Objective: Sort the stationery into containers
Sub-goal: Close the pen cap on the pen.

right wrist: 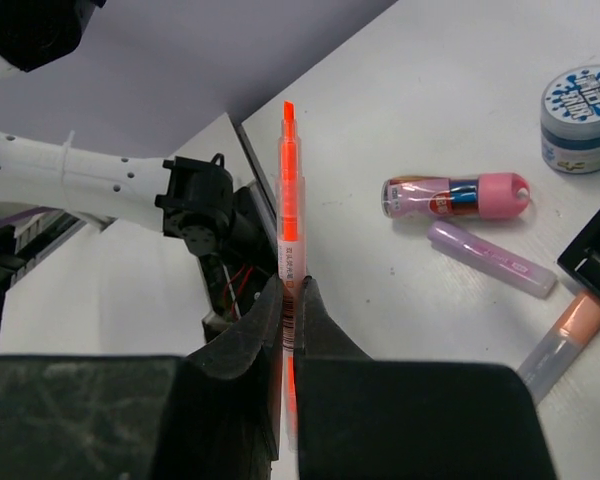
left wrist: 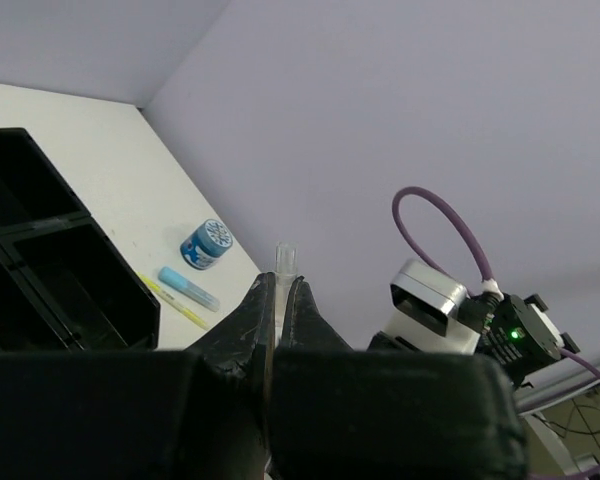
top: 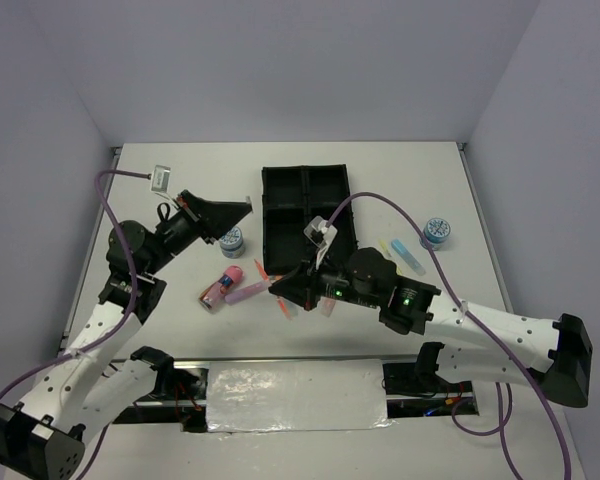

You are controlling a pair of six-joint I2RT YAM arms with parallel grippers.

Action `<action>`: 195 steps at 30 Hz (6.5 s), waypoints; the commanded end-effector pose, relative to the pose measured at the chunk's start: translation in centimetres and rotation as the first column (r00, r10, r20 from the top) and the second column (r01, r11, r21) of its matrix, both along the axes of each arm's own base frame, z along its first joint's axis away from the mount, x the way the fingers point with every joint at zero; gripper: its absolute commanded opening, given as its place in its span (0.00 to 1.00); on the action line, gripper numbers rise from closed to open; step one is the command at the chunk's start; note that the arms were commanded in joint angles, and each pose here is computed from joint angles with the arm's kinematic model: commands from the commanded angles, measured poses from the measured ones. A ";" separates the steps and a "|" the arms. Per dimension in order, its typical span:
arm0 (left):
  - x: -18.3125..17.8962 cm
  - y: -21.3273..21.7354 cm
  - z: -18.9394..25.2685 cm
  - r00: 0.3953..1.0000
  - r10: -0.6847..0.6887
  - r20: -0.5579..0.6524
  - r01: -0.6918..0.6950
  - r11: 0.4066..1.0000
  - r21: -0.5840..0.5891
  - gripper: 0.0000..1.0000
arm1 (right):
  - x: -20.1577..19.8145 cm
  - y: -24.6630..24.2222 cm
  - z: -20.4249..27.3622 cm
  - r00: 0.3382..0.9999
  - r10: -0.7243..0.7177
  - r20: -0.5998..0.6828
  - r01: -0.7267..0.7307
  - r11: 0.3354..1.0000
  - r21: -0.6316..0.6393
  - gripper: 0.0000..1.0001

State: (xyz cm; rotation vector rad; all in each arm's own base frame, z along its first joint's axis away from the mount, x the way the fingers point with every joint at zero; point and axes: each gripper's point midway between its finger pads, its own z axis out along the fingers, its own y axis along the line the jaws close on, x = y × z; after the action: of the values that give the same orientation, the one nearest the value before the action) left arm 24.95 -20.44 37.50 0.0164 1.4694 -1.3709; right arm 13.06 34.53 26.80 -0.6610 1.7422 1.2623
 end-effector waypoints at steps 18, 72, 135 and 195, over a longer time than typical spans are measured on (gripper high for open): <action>-2.7 0.4 1.4 0.998 0.007 0.056 -0.001 0.994 -0.109 0.00 | 4.8 0.2 6.2 0.965 -0.240 0.107 0.219 0.959 0.181 0.00; -2.6 -0.2 -0.1 0.999 0.004 0.049 0.001 0.995 -0.103 0.00 | 6.1 1.6 8.0 0.959 -0.268 0.091 0.248 0.951 0.187 0.00; -3.9 -2.6 -4.1 0.997 -0.081 -0.008 0.081 0.996 0.031 0.00 | 8.6 0.0 16.4 0.899 -0.334 0.284 0.234 0.913 0.334 0.00; -5.1 -5.0 -8.2 0.988 -0.140 -0.065 0.148 0.980 0.130 0.00 | 9.6 -0.7 26.5 0.862 -0.272 0.427 0.081 0.906 0.415 0.00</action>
State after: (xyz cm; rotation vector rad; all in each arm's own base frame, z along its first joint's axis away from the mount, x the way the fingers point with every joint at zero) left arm 23.68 -20.45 38.66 -0.0630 1.2445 -1.2665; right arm 21.49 36.69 36.05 -0.7248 1.6364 1.1177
